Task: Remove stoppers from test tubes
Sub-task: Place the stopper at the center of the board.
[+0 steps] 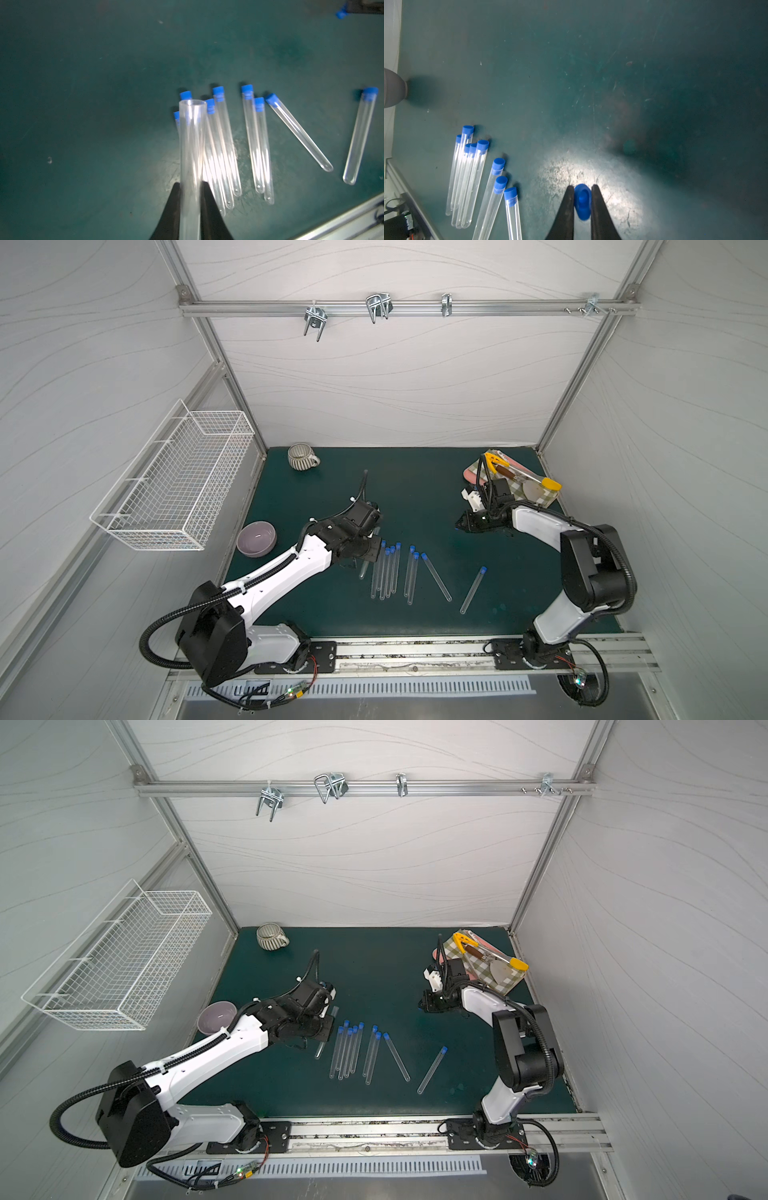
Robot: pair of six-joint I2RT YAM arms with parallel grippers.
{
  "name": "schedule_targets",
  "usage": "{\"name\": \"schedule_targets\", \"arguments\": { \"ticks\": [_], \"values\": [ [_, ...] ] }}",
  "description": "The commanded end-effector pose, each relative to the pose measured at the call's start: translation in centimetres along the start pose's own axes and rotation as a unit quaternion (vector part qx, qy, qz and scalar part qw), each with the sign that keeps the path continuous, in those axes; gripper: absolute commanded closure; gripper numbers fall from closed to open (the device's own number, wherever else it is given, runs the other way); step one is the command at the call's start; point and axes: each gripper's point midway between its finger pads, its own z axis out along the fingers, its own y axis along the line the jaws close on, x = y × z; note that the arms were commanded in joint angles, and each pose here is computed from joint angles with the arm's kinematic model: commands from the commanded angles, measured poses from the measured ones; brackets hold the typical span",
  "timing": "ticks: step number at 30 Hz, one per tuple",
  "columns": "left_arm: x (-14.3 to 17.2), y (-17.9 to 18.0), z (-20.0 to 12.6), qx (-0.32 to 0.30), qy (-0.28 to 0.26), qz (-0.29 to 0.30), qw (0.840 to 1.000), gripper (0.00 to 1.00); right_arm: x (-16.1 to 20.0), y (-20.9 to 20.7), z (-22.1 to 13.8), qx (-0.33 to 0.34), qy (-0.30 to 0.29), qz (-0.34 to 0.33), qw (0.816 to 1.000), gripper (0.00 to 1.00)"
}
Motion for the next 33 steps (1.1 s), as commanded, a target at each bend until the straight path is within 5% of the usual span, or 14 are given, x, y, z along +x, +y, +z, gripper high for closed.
{"name": "schedule_targets", "arguments": {
  "ticks": [1,21,33],
  "values": [
    [-0.4,0.8,0.1,-0.003,0.0,-0.037,0.999,1.0,1.2,-0.8,0.5,0.013,0.032,0.001,0.999,0.94],
    [-0.5,2.3,3.2,-0.031,0.006,-0.08,0.996,1.0,1.9,-1.8,2.3,0.02,0.084,0.024,0.996,0.74],
    [-0.5,3.6,3.9,-0.052,0.022,-0.088,0.995,1.0,1.4,-1.4,1.0,0.048,0.056,-0.003,0.997,0.59]
  ]
}}
